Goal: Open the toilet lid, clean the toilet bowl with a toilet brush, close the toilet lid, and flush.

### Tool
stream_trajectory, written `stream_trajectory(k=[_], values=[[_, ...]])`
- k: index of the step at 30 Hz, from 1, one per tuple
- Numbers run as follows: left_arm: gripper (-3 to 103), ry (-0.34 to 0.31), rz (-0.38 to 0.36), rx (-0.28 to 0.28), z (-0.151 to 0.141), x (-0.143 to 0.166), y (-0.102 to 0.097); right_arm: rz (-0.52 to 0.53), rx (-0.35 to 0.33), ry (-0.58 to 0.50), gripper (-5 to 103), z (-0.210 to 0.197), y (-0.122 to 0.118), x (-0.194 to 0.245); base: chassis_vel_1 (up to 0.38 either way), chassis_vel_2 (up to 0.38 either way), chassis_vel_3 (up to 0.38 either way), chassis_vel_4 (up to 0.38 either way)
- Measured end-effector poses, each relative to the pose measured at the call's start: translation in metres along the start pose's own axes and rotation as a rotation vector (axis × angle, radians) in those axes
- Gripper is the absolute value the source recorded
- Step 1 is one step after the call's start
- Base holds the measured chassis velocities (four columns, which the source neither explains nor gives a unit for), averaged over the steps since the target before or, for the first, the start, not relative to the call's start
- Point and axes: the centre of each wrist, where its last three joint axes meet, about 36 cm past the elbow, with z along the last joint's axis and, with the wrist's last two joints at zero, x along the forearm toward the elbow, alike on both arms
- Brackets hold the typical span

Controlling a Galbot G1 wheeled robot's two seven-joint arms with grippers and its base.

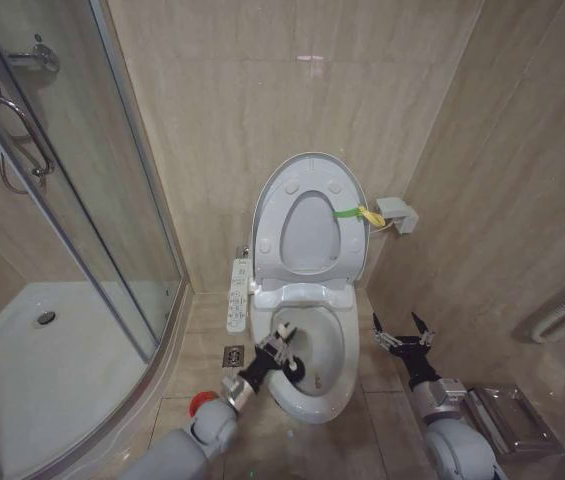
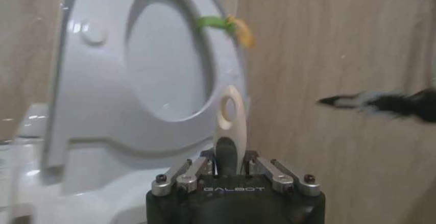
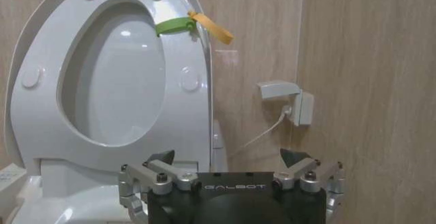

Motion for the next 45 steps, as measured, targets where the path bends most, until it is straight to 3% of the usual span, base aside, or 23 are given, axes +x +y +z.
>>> stream_trajectory(k=[4,9,14,17,24,35,45], values=[[24,0.004,0.027,0.018,-0.009,0.006,-0.018,0.000,0.000,0.000,100,0.000,0.000,0.000,0.000,0.000,0.000,0.000],[24,0.019,0.019,0.012,-0.010,0.009,-0.016,0.000,0.000,0.000,100,0.000,0.000,0.000,0.000,0.000,0.000,0.000],[24,0.060,-0.029,-0.024,0.000,0.006,0.008,0.000,0.000,0.000,100,0.000,0.000,0.000,0.000,0.000,0.000,0.000],[24,0.082,-0.072,-0.058,0.010,-0.001,0.037,0.000,0.000,0.000,100,0.000,0.000,0.000,0.000,0.000,0.000,0.000],[23,0.063,-0.109,-0.075,0.013,-0.013,0.062,0.000,0.000,0.000,100,0.000,0.000,0.000,0.000,0.000,0.000,0.000],[23,0.007,-0.080,-0.039,0.005,-0.030,0.032,0.000,0.000,0.000,100,0.000,0.000,0.000,0.000,0.000,0.000,0.000],[23,0.034,-0.095,-0.047,0.006,-0.038,0.032,0.000,0.000,0.000,100,0.000,0.000,0.000,0.000,0.000,0.000,0.000]])
